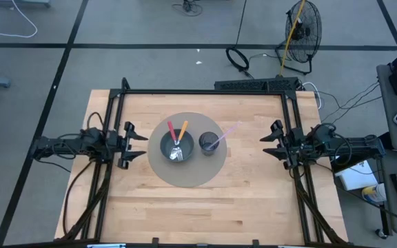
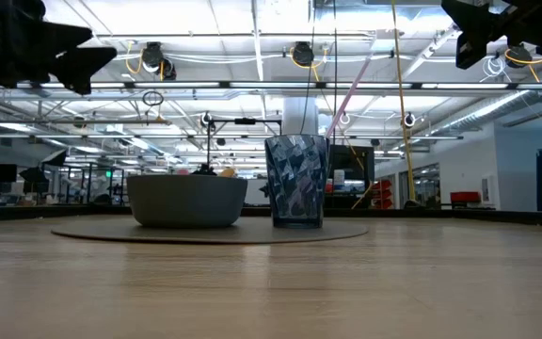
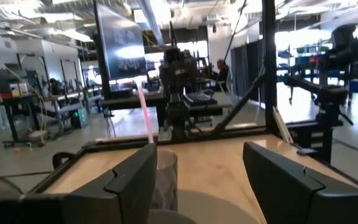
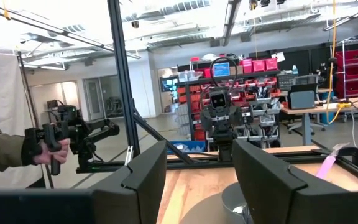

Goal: Pick & Place Utensil
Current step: Return to Home Position

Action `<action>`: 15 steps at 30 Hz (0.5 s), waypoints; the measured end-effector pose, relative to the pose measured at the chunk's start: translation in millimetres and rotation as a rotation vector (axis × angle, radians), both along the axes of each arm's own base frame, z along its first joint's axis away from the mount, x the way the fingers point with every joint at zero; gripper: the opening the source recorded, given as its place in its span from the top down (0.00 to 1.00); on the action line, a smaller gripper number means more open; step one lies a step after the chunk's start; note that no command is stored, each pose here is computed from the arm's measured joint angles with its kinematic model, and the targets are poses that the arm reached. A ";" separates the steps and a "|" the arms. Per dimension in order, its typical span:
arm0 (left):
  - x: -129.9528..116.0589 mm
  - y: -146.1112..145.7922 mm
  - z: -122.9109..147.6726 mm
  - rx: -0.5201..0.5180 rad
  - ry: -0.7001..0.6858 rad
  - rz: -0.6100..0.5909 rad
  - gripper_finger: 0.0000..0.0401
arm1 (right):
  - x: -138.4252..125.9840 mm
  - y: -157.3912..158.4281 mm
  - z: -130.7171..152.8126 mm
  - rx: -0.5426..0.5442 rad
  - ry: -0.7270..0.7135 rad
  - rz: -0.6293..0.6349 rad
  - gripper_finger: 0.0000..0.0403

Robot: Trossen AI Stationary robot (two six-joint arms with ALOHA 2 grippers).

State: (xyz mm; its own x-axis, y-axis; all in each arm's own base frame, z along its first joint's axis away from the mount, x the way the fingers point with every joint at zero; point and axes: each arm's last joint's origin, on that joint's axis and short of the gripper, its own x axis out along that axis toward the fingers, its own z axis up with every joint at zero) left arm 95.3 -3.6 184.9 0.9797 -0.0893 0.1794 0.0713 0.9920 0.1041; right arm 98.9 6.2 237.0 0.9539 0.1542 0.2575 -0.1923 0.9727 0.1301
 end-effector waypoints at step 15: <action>1.9 0.1 -15.0 -0.014 0.158 0.016 0.39 | -0.1 0.1 0.2 -0.001 -0.001 0.003 0.55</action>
State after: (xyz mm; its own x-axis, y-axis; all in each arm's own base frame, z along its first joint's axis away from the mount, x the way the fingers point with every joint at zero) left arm 97.2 -3.5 169.9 0.9971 -0.0718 0.0239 0.0697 0.9944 0.0793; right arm 98.8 6.3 237.2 0.9532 0.1575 0.2581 -0.1956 0.9721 0.1291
